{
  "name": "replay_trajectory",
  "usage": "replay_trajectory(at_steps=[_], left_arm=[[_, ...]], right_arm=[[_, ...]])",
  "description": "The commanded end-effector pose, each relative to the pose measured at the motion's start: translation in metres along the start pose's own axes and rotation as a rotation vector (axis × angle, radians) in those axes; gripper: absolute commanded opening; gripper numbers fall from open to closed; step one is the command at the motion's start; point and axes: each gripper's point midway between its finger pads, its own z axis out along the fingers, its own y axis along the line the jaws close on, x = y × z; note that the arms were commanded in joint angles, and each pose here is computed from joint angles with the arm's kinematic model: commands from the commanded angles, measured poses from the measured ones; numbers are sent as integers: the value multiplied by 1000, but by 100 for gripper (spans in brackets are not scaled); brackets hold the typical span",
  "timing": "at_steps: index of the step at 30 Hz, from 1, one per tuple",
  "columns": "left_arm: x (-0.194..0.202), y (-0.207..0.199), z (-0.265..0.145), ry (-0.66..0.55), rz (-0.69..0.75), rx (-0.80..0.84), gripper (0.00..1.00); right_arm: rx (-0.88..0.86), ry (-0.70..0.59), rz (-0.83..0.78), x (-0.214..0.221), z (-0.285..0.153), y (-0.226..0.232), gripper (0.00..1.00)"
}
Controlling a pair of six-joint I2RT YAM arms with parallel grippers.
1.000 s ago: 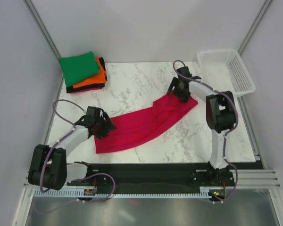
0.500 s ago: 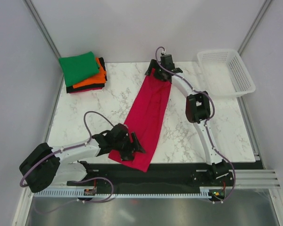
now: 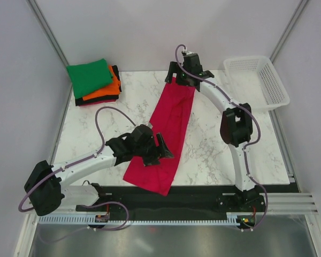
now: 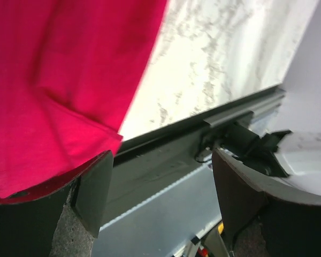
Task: Fold and stack the t-shirts
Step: Fold the tshirt
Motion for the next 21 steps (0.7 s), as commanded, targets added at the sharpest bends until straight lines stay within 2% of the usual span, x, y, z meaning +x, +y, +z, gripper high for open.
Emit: replay_trajectory(at_steps=[1,5,9,13,21], left_arm=[[-15,36,-3,-70,57,-130,82],[-20,52,-1,-81,66,-171,81],[-14,70,1,-71,67,-206,81],[-4,88,3,-57,47,-228,81],[11,118,16,-40,0,-246,80]], right_arm=[[79,-18,-21,-11,-49,0,98],[79,135,-3,48,-52,3,98],[139,218,-36,91,-48,-7,98],[178,260,-53,111,-44,-21,98],[349,262,-137,112,-49,-66,98]])
